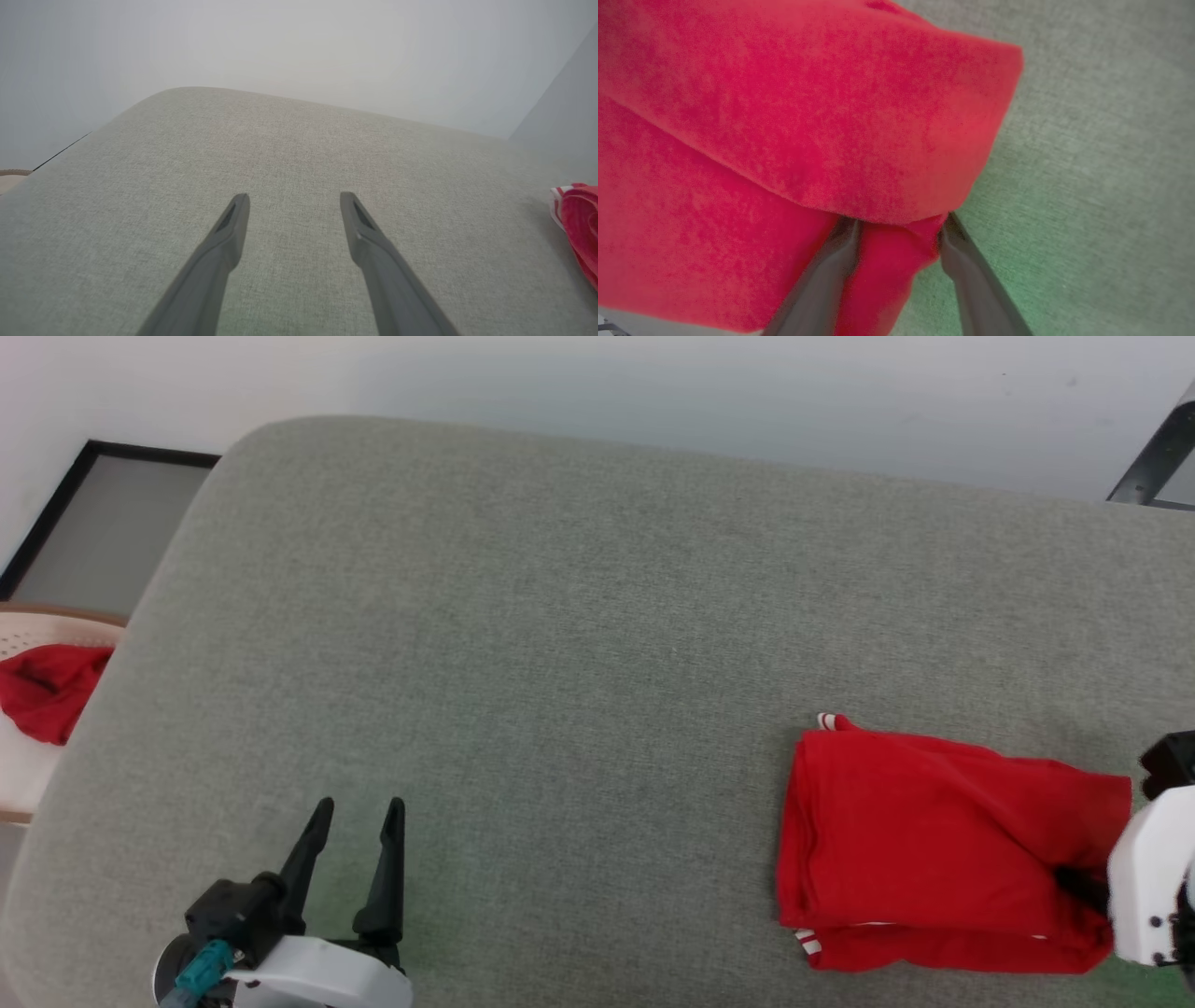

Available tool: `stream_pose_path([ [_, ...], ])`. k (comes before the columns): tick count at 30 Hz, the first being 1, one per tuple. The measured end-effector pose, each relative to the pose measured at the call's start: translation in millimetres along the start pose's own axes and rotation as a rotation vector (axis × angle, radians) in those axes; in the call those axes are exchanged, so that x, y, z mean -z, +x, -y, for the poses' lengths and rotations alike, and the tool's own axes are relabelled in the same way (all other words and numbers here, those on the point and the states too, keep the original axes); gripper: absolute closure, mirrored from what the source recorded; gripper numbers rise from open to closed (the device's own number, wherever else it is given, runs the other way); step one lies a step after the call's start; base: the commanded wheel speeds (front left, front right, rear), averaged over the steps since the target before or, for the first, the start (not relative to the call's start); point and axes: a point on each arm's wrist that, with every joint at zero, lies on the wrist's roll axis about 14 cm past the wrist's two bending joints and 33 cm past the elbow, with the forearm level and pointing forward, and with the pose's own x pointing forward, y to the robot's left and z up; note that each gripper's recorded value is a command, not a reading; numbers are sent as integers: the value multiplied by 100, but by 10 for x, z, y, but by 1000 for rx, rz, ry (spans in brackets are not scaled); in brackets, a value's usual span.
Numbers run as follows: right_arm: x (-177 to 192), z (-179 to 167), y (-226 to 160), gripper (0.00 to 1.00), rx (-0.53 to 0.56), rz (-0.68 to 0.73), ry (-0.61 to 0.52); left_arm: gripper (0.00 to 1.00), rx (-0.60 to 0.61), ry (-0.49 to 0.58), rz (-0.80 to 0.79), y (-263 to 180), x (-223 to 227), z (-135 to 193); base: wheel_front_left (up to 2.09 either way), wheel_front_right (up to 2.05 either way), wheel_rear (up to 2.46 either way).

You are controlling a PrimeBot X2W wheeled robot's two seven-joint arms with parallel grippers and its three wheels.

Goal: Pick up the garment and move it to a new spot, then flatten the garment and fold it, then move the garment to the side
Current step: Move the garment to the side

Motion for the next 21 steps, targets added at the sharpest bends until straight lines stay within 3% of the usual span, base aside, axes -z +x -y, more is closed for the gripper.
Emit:
stream_pose_path([
  [5, -53, -64, -23, 100, -21, 59, 21, 0, 36, 0, 10, 82, -18, 108, 0, 0, 0],
  [11, -144, 98, -170, 100, 2, 182, 92, 0, 97, -11, 22, 222, -36, 327, 0, 0, 0],
  [21, -47, 1256, -898, 100, 295, 349, 239, 0, 236, 2, 35, 475, -42, 760, 0, 0, 0],
])
